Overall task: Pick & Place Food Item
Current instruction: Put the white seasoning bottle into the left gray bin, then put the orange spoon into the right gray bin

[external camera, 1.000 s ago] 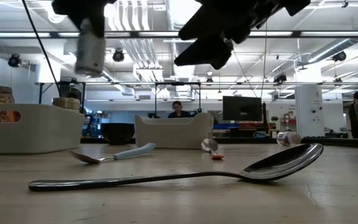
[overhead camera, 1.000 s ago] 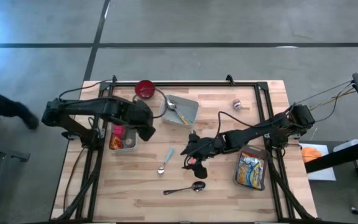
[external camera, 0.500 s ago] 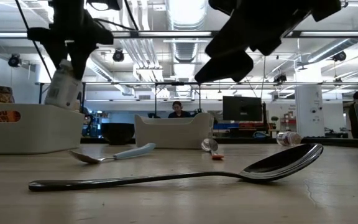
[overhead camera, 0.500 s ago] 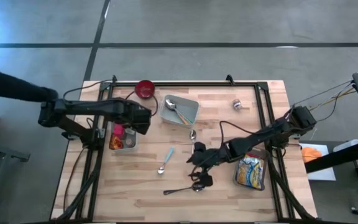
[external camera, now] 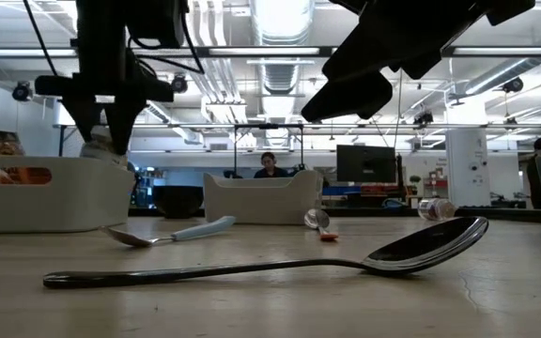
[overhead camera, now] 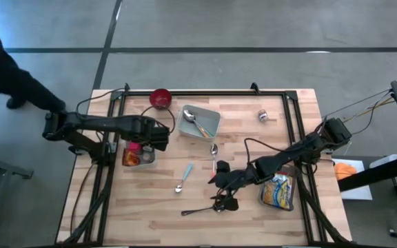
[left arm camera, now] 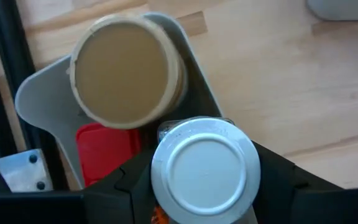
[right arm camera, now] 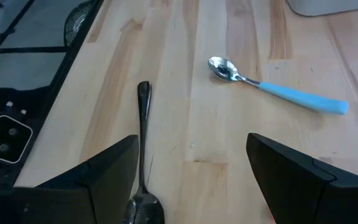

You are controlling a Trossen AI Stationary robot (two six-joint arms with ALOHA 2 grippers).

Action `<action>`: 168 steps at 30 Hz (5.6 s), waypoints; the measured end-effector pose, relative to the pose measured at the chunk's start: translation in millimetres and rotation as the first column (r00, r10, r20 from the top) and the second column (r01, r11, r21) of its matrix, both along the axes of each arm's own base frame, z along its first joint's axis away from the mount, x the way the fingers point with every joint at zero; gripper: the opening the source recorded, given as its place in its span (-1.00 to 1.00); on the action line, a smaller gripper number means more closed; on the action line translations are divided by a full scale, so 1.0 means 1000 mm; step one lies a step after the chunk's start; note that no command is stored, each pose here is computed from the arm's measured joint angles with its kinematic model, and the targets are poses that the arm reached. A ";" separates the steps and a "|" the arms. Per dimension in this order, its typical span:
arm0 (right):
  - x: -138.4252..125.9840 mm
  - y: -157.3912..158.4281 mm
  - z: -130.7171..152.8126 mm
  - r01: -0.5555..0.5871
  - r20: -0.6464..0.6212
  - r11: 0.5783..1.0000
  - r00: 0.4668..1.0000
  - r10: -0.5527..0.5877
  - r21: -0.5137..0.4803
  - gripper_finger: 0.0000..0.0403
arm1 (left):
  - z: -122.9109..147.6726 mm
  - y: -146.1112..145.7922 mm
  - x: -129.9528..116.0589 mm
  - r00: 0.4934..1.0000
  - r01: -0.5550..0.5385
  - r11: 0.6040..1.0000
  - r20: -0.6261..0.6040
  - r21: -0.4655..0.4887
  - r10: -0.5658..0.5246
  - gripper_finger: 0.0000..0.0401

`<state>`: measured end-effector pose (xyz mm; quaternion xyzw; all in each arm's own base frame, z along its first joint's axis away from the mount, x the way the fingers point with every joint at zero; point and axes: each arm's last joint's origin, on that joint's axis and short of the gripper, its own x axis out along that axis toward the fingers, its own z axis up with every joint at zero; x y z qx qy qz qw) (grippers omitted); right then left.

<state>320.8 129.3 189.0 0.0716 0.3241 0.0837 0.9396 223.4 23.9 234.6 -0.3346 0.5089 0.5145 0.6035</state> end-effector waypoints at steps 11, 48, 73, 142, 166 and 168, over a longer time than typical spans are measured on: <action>-0.002 0.005 0.000 -0.019 0.000 1.000 1.000 0.019 -0.002 0.46 | -0.016 0.000 -0.002 0.998 -0.058 0.998 0.025 -0.002 0.058 -0.05; -0.005 0.014 0.001 -0.047 0.002 0.999 0.999 0.047 0.000 0.46 | -0.021 -0.001 -0.005 0.994 -0.110 0.994 0.016 -0.029 0.110 0.84; -0.029 -0.013 0.043 0.240 0.041 0.969 0.971 -0.237 -0.065 0.46 | 0.018 -0.003 -0.019 1.000 -0.009 1.000 -0.021 -0.022 0.009 0.85; 0.075 -0.101 -0.037 0.785 -0.605 0.575 0.347 -0.716 -0.230 0.46 | 0.046 -0.066 0.017 0.718 0.502 0.850 0.471 0.159 -0.513 0.85; 0.065 -0.104 -0.067 0.783 -0.608 0.596 0.388 -0.693 -0.180 -0.68 | 0.045 -0.066 0.017 0.721 0.500 0.852 0.471 0.156 -0.509 0.85; 0.063 -0.104 -0.071 0.779 -0.614 0.602 0.392 -0.685 -0.175 -0.80 | 0.045 -0.066 0.017 0.721 0.500 0.852 0.471 0.156 -0.509 0.85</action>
